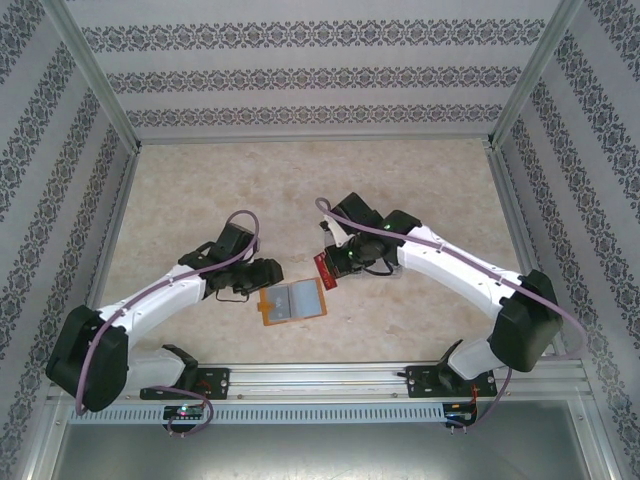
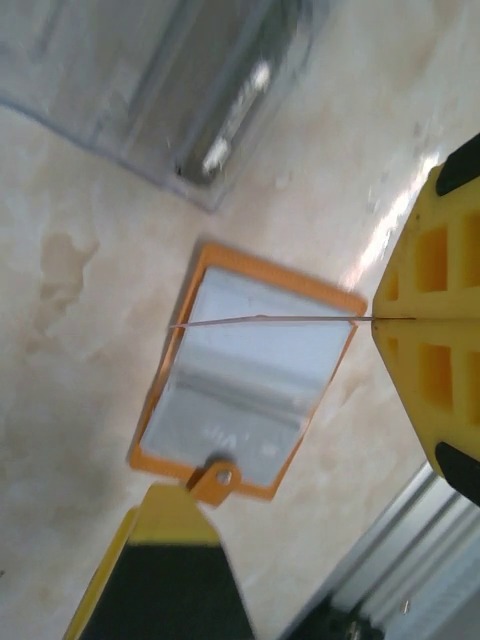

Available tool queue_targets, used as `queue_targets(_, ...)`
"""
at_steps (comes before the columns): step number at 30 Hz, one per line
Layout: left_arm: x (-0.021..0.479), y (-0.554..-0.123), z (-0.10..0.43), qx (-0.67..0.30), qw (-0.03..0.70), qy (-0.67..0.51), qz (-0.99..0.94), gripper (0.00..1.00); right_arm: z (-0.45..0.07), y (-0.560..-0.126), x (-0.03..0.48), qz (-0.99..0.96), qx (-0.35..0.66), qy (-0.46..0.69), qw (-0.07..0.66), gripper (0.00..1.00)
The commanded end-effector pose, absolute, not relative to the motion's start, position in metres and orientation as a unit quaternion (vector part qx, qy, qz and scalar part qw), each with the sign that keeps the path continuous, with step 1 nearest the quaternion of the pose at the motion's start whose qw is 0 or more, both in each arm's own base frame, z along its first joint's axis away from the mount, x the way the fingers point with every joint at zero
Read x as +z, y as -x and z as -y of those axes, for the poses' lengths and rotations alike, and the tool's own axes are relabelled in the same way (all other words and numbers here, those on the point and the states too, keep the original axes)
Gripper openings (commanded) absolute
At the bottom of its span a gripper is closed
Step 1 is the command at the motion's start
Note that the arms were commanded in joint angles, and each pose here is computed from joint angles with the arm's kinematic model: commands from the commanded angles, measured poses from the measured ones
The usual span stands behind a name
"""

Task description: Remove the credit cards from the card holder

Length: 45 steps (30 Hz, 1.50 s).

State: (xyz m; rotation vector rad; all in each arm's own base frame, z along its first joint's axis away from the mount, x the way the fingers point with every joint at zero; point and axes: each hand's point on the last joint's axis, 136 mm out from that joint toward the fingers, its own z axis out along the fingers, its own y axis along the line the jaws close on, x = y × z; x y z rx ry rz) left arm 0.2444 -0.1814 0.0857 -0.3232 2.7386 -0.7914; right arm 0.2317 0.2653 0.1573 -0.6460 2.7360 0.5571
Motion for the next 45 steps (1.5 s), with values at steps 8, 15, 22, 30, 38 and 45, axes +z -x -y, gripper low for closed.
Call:
queue_targets(8, 0.128, -0.256, 0.182, -0.289, 0.181, 0.096, -0.935, 0.59, -0.198, -0.245, 0.190, -0.893, 0.006, 0.398, 0.212, 0.00)
queue_targets(15, 0.134, -0.256, 0.182, -0.298, 0.193, 0.091, -0.930, 0.88, -0.162, -0.261, 0.190, -0.816, -0.138, 0.515, 0.223, 0.00)
queue_targets(22, 0.139, -0.258, 0.178, -0.282, 0.207, 0.078, -0.933, 1.00, -0.148, -0.272, 0.169, -0.746, -0.222, 0.601, 0.180, 0.00)
queue_targets(30, 0.138, -0.258, 0.179, -0.284, 0.205, 0.074, -0.934, 1.00, -0.141, -0.287, 0.154, -0.703, -0.268, 0.639, 0.157, 0.00)
queue_targets(38, 0.136, -0.256, 0.179, -0.283, 0.201, 0.071, -0.935, 1.00, -0.139, -0.297, 0.138, -0.708, -0.265, 0.635, 0.158, 0.00)
queue_targets(45, 0.133, -0.255, 0.180, -0.282, 0.197, 0.070, -0.936, 1.00, -0.147, -0.306, 0.129, -0.711, -0.261, 0.633, 0.160, 0.00)
